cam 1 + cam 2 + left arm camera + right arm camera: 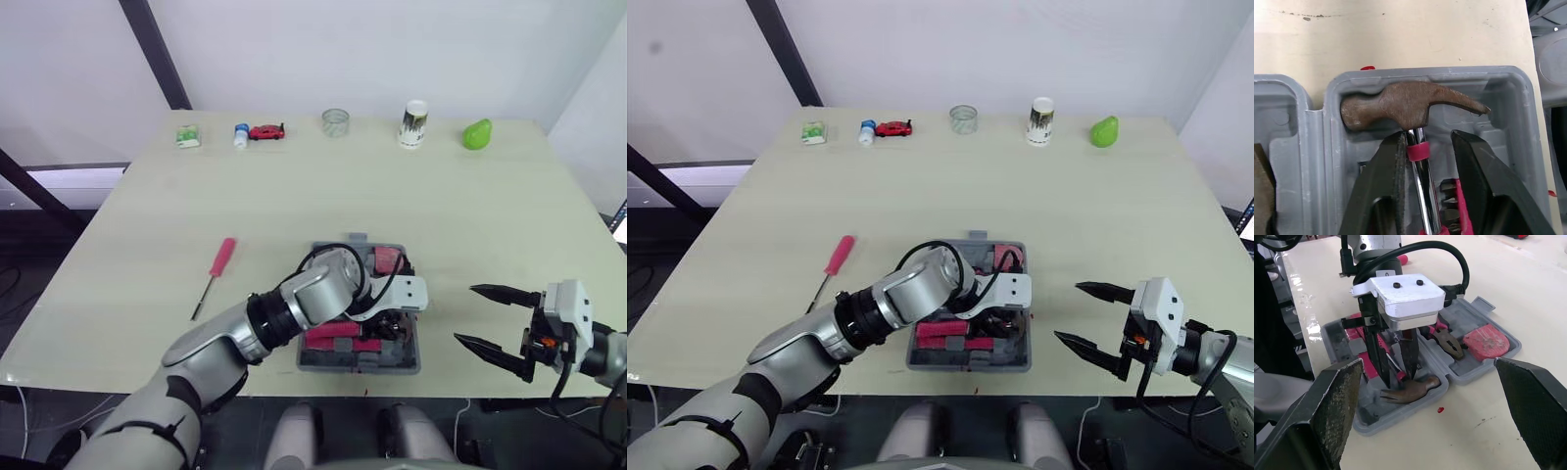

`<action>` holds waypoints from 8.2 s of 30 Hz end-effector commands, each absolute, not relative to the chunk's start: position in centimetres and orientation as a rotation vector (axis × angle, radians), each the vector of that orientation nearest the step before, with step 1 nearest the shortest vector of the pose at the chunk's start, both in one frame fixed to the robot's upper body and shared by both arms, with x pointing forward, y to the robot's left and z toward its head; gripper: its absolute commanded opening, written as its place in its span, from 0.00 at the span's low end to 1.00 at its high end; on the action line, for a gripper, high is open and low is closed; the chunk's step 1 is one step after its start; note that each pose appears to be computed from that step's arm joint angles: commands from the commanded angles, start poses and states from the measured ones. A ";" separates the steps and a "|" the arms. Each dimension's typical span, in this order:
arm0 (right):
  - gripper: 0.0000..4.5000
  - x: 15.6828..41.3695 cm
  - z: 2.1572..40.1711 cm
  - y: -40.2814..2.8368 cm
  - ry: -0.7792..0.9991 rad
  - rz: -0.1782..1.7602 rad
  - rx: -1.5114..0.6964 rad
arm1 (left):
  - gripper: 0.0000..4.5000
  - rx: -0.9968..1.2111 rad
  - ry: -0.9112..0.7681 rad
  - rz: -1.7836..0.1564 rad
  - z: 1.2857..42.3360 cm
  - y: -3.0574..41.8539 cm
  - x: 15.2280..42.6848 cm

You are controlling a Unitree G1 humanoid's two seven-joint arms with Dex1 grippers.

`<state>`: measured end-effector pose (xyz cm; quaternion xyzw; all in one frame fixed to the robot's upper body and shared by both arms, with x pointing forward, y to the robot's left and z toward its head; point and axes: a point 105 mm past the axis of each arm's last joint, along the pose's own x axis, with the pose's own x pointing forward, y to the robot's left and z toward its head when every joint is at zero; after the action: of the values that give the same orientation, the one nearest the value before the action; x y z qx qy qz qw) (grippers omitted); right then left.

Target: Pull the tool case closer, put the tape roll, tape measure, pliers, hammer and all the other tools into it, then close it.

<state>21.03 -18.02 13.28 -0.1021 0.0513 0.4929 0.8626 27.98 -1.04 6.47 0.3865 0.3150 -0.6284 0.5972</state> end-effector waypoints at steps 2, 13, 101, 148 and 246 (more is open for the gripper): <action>1.00 21.0 14.2 -17.9 0.063 1.040 -0.241 | 0.38 0.924 0.706 -1.442 7.0 -0.8 28.3; 1.00 21.1 14.2 -17.6 0.057 1.043 -0.236 | 0.38 0.897 0.568 -1.436 10.0 -0.2 29.7; 1.00 19.6 9.3 -29.4 0.137 0.589 -0.152 | 0.98 0.130 0.297 -0.335 8.9 37.4 19.0; 1.00 22.1 17.3 -15.2 -0.074 1.193 -0.232 | 0.14 0.005 0.360 -0.086 4.9 30.1 31.9; 1.00 22.8 16.6 -12.8 -0.109 1.287 -0.208 | 0.99 2.031 0.187 -2.245 8.3 22.0 30.1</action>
<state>23.42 -13.13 15.74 -0.0862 -0.0355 0.5868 0.8044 29.86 21.89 7.92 0.6616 0.0664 -0.7444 0.0617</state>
